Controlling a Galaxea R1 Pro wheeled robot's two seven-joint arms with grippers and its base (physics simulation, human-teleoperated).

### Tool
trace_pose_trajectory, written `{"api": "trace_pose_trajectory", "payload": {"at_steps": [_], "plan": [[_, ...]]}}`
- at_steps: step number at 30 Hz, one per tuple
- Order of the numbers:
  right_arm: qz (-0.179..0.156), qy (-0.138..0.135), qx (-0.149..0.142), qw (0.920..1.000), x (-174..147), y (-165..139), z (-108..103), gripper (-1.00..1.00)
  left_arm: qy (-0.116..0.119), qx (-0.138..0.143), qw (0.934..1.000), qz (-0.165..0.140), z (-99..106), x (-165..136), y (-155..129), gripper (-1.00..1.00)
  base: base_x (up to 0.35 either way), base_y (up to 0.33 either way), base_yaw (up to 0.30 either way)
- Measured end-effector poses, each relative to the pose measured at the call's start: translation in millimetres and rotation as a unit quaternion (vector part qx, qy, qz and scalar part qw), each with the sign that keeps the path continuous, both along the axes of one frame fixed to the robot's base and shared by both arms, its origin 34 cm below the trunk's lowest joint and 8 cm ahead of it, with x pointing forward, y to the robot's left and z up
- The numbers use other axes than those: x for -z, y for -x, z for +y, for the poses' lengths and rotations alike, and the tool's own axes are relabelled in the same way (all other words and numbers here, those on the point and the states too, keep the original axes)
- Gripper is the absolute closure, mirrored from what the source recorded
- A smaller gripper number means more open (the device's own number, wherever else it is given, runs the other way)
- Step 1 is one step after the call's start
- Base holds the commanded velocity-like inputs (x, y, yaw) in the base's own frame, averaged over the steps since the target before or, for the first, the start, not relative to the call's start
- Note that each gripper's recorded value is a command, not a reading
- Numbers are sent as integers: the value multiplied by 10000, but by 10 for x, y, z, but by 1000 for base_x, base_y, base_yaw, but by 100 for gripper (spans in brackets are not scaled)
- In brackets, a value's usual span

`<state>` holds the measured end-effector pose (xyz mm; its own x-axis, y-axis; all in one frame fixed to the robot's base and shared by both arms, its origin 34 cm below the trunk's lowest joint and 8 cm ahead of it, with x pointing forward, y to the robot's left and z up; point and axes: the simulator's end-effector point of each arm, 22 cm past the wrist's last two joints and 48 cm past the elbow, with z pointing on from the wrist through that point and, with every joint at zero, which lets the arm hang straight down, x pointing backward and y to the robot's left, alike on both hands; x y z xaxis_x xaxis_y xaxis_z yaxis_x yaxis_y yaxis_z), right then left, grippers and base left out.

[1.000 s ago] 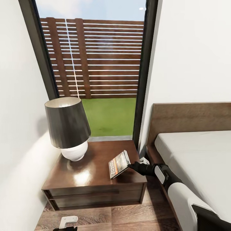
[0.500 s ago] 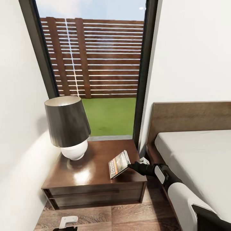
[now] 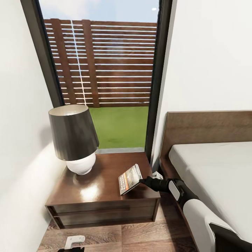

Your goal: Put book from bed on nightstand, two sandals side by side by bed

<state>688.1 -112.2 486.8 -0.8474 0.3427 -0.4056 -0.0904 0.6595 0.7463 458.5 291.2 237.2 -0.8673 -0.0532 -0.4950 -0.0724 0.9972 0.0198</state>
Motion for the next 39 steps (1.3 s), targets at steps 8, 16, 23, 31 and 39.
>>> {"api": "trace_pose_trajectory", "payload": {"at_steps": [8,16,23,31,39], "plan": [[3,-2,-4,10000,112,31,4,100,-3,6,10000,0,0,112,29,-100,0,0,0],[4,5,-3,10000,115,31,2,100,-3,9,10000,-1,-1,112,29,-100,0,0,0],[2,3,-1,10000,113,30,1,100,-5,13,10000,-1,-2,112,28,-100,0,0,0],[0,-3,0,10000,112,30,7,100,-6,14,10000,-7,-2,111,26,-100,0,0,0],[-28,-4,6,10000,78,0,1,100,-6,16,10000,-8,-2,110,26,-100,0,0,0]]}}
